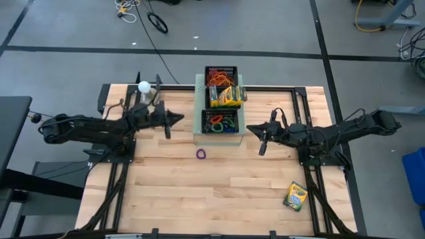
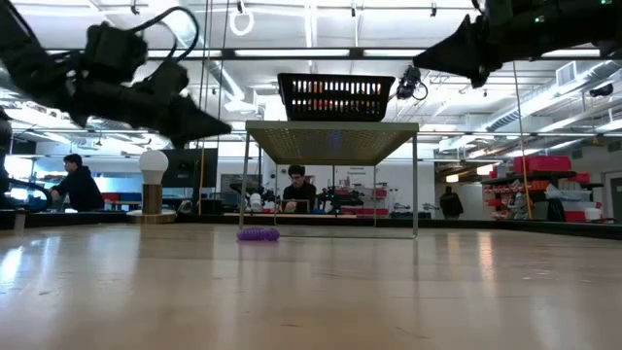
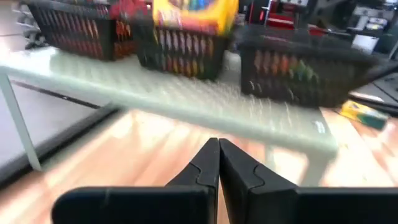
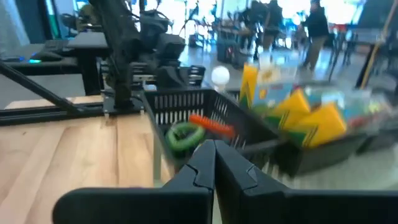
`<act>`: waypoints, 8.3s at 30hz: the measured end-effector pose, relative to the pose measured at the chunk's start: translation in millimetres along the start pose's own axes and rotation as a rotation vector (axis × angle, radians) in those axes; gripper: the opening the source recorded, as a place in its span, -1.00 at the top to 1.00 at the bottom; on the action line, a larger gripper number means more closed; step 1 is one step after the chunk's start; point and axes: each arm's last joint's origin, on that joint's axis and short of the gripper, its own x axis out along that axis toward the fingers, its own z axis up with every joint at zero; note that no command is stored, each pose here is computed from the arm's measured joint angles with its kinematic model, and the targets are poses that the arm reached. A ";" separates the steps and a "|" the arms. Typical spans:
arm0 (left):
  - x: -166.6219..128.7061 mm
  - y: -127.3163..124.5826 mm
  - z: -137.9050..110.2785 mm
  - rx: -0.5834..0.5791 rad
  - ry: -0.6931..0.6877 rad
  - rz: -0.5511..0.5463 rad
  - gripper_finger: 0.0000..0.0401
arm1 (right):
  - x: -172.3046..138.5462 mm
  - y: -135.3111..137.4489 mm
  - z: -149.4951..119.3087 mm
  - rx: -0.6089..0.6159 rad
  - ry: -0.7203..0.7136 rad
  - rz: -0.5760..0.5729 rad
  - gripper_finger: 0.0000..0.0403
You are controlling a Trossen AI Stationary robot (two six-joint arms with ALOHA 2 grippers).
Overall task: Pick & Place Office Desk Supplies
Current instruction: Put the violet spring keychain into the bottom black bin on the shelf, then put the yellow crayon box into the middle black bin on the shelf
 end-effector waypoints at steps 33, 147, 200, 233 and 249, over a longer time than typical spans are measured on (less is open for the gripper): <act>-7.3 -119.6 -65.3 0.027 0.417 -0.152 0.70 | 9.9 75.9 -21.1 0.069 0.271 -0.012 0.95; 15.8 -101.5 78.0 0.185 0.082 -0.234 0.97 | 9.5 78.2 -23.3 0.058 0.302 0.083 0.94; -29.5 -68.8 -13.3 0.080 -0.125 -0.058 0.90 | -128.9 179.5 -78.1 0.324 1.550 -0.097 0.22; -29.4 -68.9 -13.2 0.080 -0.124 -0.058 0.90 | -74.9 149.2 -40.7 0.408 1.349 0.107 0.39; -29.4 -68.9 -13.7 0.082 -0.120 -0.058 0.90 | -121.3 90.2 -95.9 0.564 1.441 0.102 -0.02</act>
